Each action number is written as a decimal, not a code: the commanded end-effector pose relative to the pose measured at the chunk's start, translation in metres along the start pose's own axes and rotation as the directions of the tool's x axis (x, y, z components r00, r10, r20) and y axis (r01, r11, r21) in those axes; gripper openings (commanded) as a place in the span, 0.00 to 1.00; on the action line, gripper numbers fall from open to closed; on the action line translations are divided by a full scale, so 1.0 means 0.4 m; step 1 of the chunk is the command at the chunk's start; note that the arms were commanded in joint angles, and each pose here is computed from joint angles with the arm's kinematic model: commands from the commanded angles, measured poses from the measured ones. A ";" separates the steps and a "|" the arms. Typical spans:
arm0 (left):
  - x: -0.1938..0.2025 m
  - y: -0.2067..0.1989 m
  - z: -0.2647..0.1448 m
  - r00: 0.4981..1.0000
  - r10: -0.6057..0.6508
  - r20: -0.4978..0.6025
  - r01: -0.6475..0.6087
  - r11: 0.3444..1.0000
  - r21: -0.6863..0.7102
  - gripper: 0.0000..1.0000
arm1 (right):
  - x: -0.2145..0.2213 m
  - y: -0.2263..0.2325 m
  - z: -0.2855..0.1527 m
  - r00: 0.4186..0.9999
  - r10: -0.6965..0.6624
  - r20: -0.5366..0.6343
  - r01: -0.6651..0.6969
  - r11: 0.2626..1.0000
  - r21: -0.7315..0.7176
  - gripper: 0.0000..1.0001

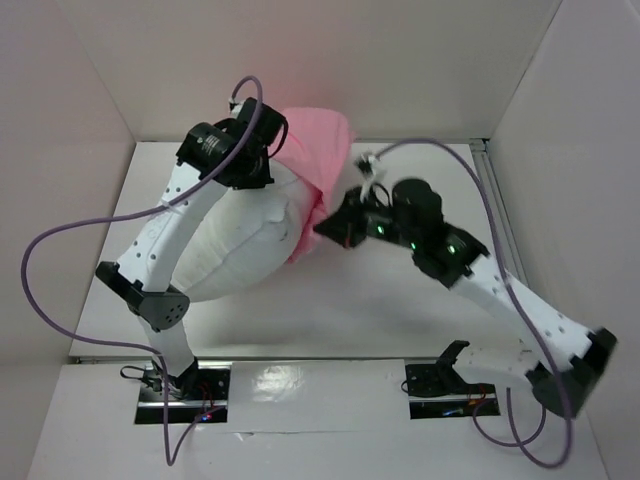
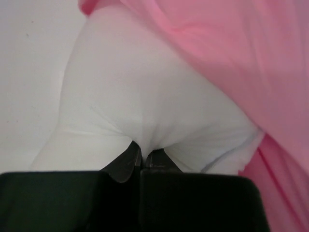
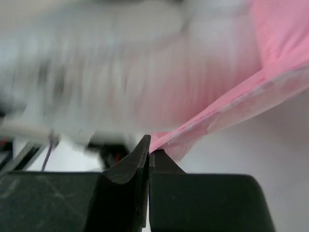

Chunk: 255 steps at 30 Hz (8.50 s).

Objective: Put the pillow into the pillowcase

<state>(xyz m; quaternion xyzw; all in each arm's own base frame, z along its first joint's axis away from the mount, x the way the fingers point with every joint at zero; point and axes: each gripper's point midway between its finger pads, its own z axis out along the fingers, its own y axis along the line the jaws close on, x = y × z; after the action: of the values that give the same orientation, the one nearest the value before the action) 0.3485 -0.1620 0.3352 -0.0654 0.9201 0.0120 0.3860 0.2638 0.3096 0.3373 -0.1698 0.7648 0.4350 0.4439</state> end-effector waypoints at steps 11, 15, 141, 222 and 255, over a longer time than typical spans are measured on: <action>0.176 -0.267 0.066 0.999 -0.036 -0.024 0.038 0.995 0.092 0.00 | 0.528 -0.068 -0.210 0.870 0.190 -0.455 -0.108 0.974 0.201 0.00; 0.256 -0.363 0.043 0.995 0.083 -0.060 -0.070 0.980 0.185 0.02 | 0.500 -0.103 -0.237 0.875 0.199 -0.442 -0.069 0.954 0.292 0.44; 0.585 -0.080 -0.163 0.958 -0.037 -0.285 0.267 0.475 0.838 0.27 | 0.086 -0.260 0.368 0.996 0.070 -0.056 -0.022 0.800 0.599 0.17; 0.236 -0.197 -0.138 0.953 0.302 0.022 -0.277 0.839 0.469 0.70 | 0.252 -0.256 -0.089 0.933 0.355 0.061 -0.338 0.804 0.490 0.91; 0.085 -0.463 0.018 0.929 0.315 0.193 -0.368 0.841 0.398 0.00 | 0.132 -0.330 0.013 0.876 0.433 0.213 -0.477 0.847 0.236 0.00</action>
<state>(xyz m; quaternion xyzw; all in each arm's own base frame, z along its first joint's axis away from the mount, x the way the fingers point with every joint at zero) 0.3863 -0.3091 0.2109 0.1744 0.9055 0.0874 0.3768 0.2661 0.2238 0.1275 0.1602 0.8746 0.3636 0.2779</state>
